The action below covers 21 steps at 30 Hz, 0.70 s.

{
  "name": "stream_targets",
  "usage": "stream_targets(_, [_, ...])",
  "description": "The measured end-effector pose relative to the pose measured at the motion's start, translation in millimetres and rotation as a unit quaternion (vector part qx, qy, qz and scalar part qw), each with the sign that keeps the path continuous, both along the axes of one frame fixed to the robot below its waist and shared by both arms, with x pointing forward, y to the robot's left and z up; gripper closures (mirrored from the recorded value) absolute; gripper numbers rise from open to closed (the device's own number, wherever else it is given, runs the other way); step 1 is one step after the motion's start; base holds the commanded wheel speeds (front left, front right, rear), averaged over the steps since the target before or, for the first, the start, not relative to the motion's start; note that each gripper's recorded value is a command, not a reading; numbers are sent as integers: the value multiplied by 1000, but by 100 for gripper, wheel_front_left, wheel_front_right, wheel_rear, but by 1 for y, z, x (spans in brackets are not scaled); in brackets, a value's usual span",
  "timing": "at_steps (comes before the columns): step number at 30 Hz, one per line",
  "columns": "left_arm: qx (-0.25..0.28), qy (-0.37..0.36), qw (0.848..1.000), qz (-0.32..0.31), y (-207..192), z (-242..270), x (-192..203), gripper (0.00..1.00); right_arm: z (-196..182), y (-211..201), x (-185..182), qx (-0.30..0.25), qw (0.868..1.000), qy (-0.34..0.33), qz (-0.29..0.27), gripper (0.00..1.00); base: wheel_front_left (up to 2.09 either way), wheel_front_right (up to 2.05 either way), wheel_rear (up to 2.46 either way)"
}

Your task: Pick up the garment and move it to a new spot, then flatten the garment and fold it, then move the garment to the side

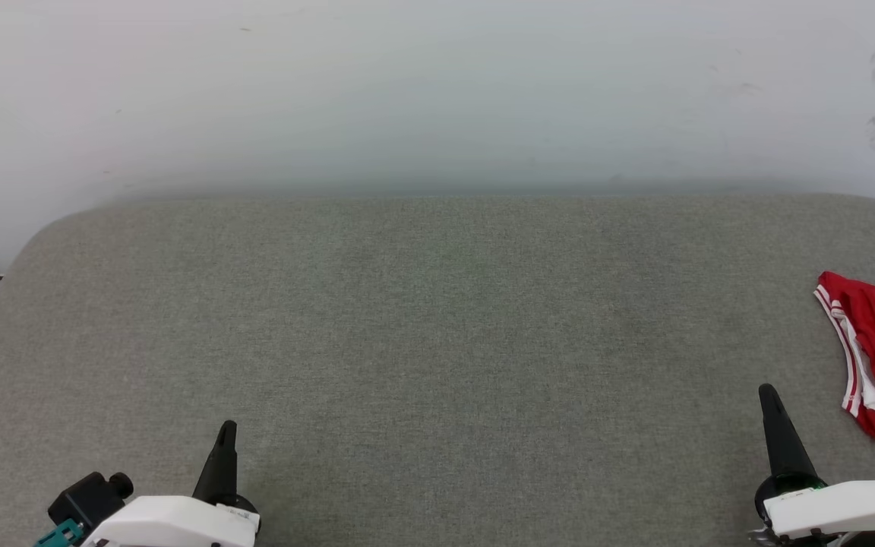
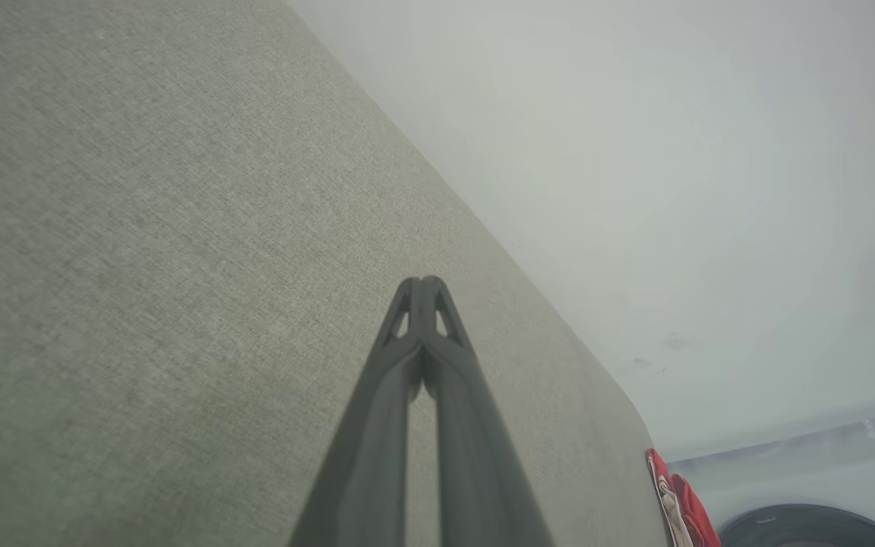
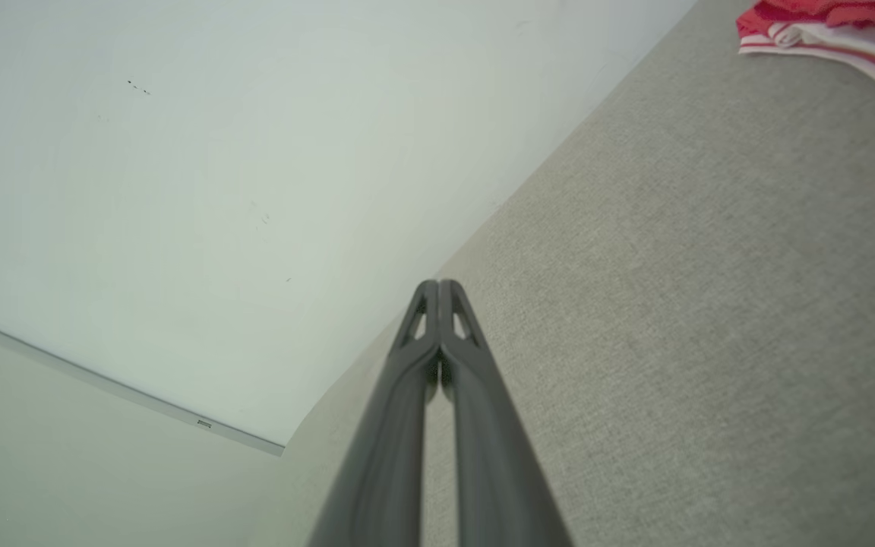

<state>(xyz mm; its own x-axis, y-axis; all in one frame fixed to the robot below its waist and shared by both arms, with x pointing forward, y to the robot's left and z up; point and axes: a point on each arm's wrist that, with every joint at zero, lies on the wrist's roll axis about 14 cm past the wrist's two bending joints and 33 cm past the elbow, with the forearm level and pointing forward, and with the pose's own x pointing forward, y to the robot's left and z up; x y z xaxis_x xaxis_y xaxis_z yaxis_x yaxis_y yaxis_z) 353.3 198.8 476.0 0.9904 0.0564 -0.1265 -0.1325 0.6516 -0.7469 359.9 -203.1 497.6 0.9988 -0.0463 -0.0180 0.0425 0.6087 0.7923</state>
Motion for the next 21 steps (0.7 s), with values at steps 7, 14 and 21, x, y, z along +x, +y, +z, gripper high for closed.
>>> stream_targets(7, [-45, -5, 999, -1, -1, 3, 5, 100, -1, 0, 2, 41, 999, 2, 0, 100, 0, 0, 0])
stream_targets(14, [-86, -11, 996, 0, 0, 6, 9, 100, -1, 0, 5, 79, 997, 3, 1, 100, 0, 0, 0])
stream_targets(21, [-124, -14, 992, 2, 1, 7, 12, 100, 1, 1, 10, 115, 993, 0, 3, 100, 0, 0, 0])
